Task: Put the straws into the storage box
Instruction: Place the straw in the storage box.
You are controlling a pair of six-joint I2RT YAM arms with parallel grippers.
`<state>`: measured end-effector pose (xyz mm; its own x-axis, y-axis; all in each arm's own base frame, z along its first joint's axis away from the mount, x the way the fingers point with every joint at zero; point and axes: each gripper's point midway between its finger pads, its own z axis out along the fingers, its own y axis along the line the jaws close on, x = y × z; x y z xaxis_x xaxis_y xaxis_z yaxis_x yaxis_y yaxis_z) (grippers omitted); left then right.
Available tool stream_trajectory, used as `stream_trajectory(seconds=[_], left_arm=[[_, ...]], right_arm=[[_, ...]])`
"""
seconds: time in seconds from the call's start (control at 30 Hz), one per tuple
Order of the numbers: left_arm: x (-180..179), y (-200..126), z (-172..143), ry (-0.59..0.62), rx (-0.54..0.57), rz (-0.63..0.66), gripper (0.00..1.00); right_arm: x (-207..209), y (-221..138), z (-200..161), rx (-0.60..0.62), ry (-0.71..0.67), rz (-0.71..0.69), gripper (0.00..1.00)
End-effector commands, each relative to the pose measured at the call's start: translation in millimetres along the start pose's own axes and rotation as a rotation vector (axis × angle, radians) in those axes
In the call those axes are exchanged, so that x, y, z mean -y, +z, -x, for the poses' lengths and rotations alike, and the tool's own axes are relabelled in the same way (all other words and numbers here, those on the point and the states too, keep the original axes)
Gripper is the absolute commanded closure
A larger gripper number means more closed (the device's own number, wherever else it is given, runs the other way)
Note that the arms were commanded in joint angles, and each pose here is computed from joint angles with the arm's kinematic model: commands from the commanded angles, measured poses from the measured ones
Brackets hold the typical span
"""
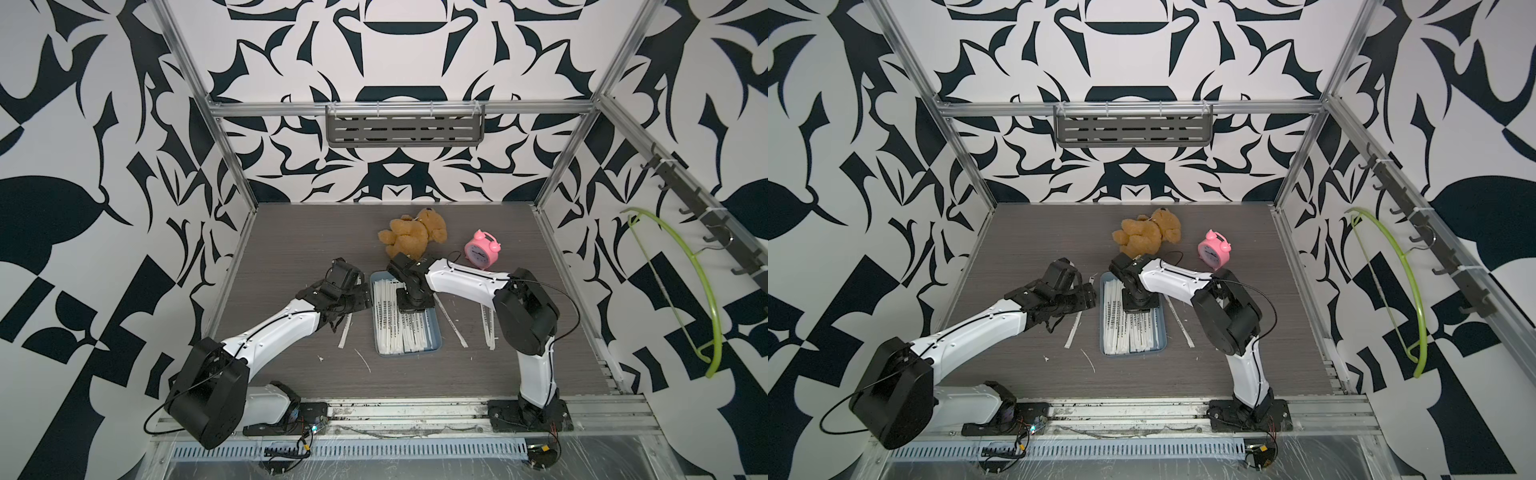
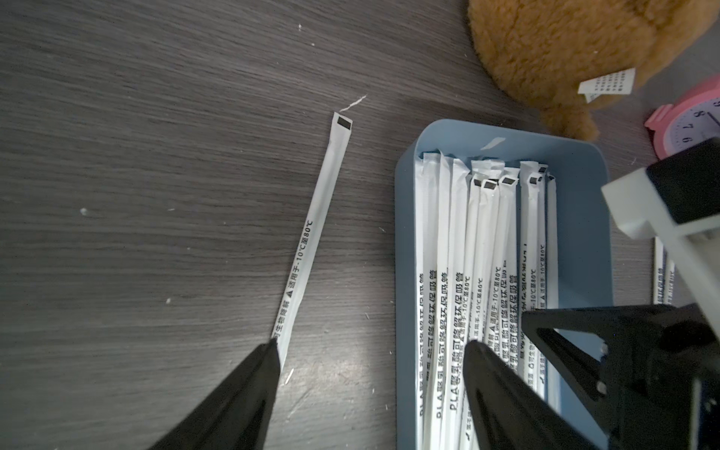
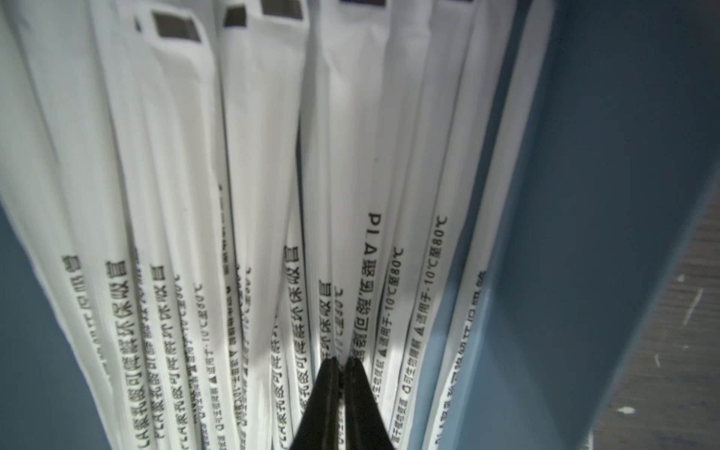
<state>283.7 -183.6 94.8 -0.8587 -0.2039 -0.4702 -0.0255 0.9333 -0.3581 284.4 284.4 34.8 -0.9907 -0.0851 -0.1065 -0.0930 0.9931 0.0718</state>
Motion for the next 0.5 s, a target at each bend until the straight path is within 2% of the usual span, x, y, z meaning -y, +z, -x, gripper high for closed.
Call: stream_trajectory(seconds=[0.0, 0.13, 0.27, 0.47], left_arm=[[-7.4, 0.3, -4.2, 0.015, -0.015, 0.032, 0.19], [-12.6, -3.9, 0.3, 0.028, -0.01, 0.048, 0.21], [-24.3, -4.6, 6.5, 0.022, -0.027, 0.053, 0.24], [-44.3, 4.4, 5.5, 0.024, -0.145, 0.044, 0.34]], right_arm=[[1.2, -2.4, 2.3, 0.003, 0.002, 0.001, 0.87], [0.3, -7.1, 1.7, 0.008, 0.0, 0.01, 0.82], [-3.0, -27.5, 6.6, 0.033, 0.0, 0.029, 0.79], [-8.3, -63.2, 15.9, 0.081, -0.028, 0.06, 0.73]])
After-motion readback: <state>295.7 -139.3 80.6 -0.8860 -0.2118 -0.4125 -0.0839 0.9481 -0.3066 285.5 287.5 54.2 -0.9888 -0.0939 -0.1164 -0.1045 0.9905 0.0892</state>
